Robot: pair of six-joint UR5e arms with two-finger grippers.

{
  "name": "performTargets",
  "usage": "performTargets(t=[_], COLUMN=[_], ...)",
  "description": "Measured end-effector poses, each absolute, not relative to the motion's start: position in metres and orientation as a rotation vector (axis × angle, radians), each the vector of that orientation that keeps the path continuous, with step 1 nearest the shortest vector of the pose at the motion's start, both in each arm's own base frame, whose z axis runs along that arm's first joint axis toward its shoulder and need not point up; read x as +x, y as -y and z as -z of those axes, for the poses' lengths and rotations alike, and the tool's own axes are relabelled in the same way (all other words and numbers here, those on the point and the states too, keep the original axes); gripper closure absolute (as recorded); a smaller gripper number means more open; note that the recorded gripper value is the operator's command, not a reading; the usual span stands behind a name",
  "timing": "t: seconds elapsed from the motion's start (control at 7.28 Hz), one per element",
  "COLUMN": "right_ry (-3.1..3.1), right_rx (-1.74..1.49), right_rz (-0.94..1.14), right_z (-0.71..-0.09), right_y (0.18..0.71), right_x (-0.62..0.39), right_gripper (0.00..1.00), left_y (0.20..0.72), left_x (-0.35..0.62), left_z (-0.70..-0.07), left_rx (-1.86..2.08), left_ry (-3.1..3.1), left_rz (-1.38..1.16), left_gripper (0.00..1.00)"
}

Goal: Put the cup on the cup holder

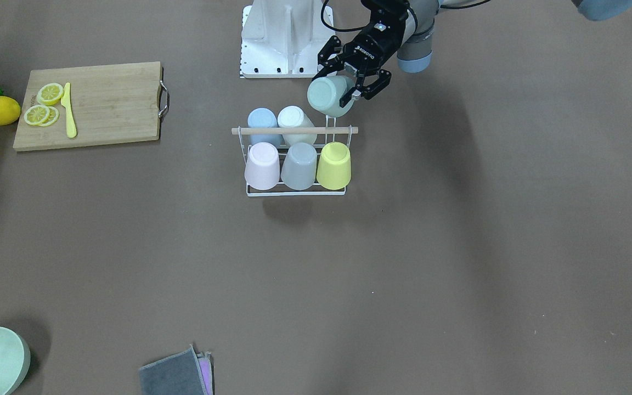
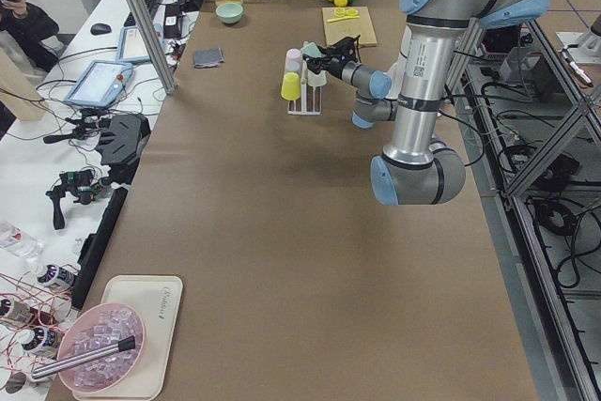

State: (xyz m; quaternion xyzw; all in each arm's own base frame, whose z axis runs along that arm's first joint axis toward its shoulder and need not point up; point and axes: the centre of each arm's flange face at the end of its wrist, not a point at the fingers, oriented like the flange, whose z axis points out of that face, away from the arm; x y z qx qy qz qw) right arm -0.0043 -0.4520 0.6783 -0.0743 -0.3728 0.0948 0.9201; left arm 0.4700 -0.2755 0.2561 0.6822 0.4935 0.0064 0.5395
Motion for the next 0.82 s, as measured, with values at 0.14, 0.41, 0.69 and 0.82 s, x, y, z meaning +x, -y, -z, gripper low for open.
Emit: performTargets(t=[0.14,0.41,0.69,0.82], right_ry=[0.742,0.715,0.747,0.759], right_rx=[-0.147,-0.130,-0.134,-0.130], right_rz=[-0.213,-0.221,-0.221,-0.216], right_z=[-0.675,-0.670,-0.666,-0.662], right_y=[0.453,0.454,0.452,0.453], right_x=[-0.002,0.001,-0.001,-0.001], right_gripper=[0.01,0.01,0.01,0.01], left_y=[0.274,0.267,0.264,0.264], left_x=[0.474,0.481,0.483,0.483], left_z=[-0.258,-0.261,-0.263,-0.264], left_rx=[1.618,1.604,1.599,1.600], left_ry=[-1.174,-1.183,-1.189,-1.192], left_rz=[-0.019,-0.031,-0.036,-0.034], left_gripper=[1.00,1.00,1.00,1.00])
